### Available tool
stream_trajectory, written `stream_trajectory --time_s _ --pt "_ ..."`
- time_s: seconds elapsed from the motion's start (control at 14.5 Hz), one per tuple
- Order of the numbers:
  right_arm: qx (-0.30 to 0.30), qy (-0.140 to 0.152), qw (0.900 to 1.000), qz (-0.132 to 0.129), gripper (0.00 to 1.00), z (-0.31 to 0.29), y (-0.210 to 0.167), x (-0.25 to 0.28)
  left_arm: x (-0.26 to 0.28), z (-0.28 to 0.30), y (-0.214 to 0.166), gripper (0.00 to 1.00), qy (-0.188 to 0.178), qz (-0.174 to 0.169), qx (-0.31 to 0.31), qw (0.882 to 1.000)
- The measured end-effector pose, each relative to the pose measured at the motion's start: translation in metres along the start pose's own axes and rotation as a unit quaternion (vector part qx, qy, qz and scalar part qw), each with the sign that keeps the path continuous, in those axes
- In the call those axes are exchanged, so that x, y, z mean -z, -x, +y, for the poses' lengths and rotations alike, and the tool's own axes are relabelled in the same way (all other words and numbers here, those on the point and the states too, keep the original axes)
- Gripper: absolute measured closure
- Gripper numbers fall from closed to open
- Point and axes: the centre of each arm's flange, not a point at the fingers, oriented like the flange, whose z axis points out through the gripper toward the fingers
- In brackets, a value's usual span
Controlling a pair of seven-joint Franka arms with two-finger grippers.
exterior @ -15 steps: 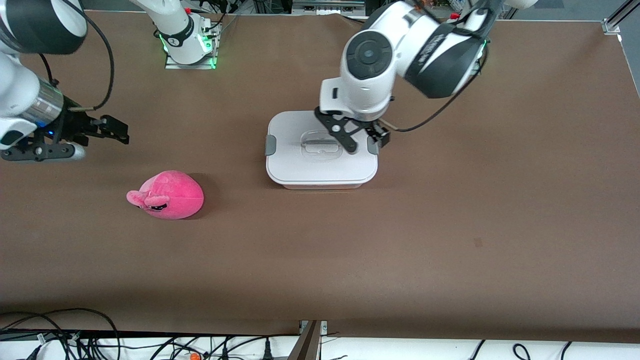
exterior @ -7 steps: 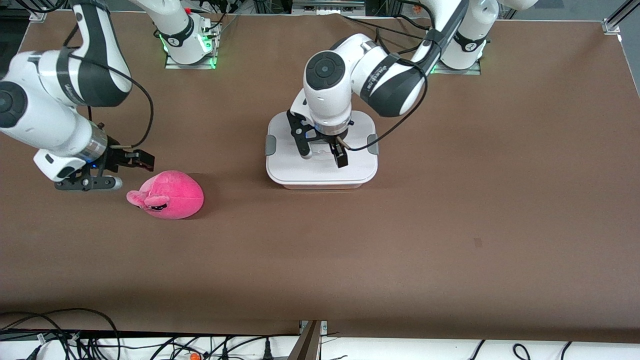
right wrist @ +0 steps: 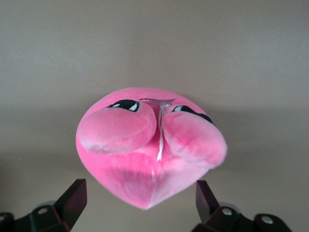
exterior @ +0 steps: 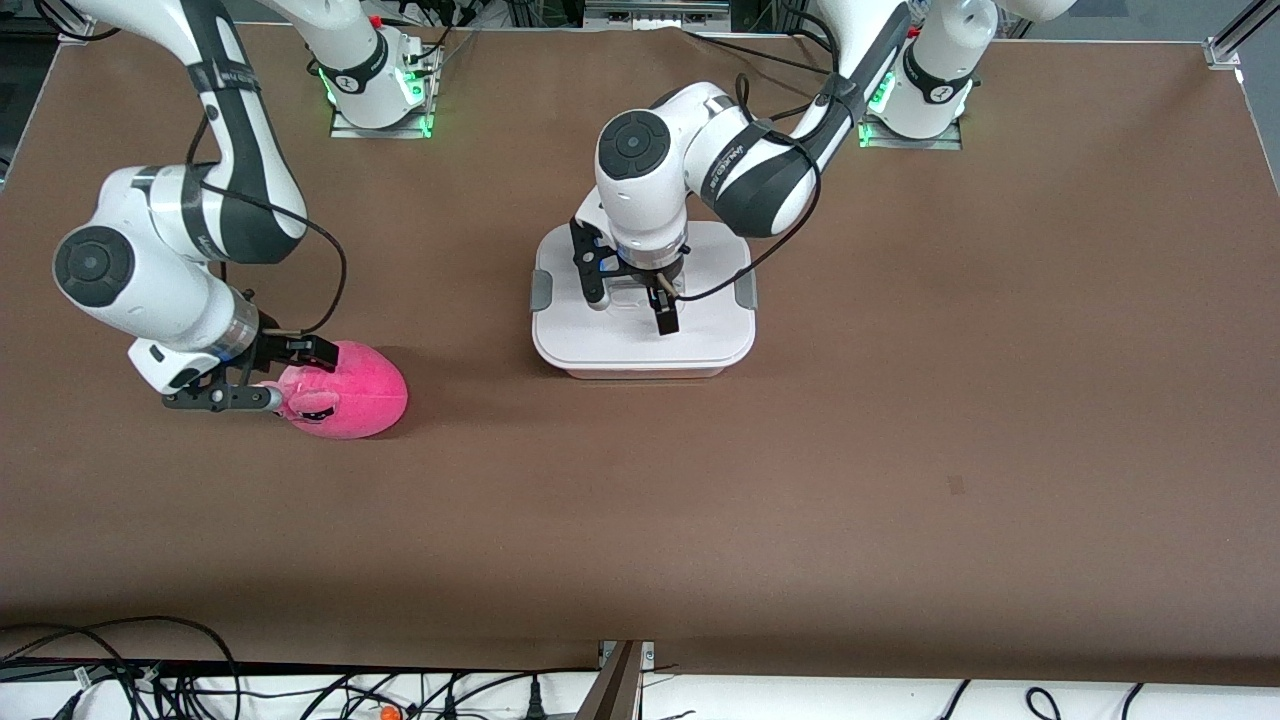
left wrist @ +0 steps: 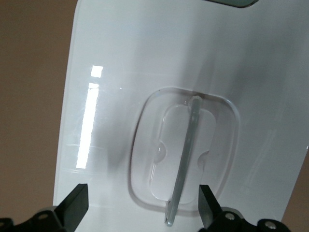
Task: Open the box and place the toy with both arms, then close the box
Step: 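Grasp the lid handle with the left gripper while the right gripper grasps the plush, then lift the lid away with the left gripper while the right gripper carries the plush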
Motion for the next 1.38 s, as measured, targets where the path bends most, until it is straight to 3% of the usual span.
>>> stream_trajectory --time_s 0.21,0.34,0.41,0.48,0.76,1.03,1.1,1.24,1.38 --pt "-0.003 0.000 1.000 0.007 0.00 0.001 0.001 -0.019 0.000 0.009 -0.005 0.00 0.000 0.000 -0.007 1.000" --pt "-0.007 -0.002 1.000 0.014 0.00 0.002 0.004 -0.031 0.000 0.015 -0.009 0.16 -0.002 -0.001 -0.013 1.000" --pt "-0.012 -0.006 1.000 0.014 0.01 0.003 0.006 -0.038 0.000 0.019 -0.011 0.29 -0.004 -0.002 -0.017 1.000" --pt "-0.015 -0.008 1.000 0.014 0.02 0.003 0.007 -0.044 0.001 0.021 -0.012 0.33 -0.008 -0.004 -0.021 1.000" --pt "-0.019 -0.010 1.000 0.017 0.44 0.004 0.007 -0.049 0.001 0.021 -0.012 0.48 -0.013 -0.007 -0.024 1.000" --pt "-0.016 -0.011 1.000 0.024 0.80 0.004 0.004 -0.043 0.001 0.026 -0.014 0.89 -0.013 -0.008 -0.026 1.000" --pt "-0.013 -0.011 1.000 0.025 0.88 0.004 0.004 -0.040 0.002 0.029 -0.015 0.93 -0.012 -0.009 -0.027 1.000" --pt "-0.007 -0.013 1.000 0.013 0.89 0.002 0.002 -0.031 0.002 0.031 -0.015 0.93 -0.012 -0.010 -0.029 0.999" --pt "0.001 -0.015 1.000 -0.018 0.89 -0.003 -0.003 -0.008 0.003 0.030 -0.014 0.93 -0.013 -0.010 -0.028 0.999"
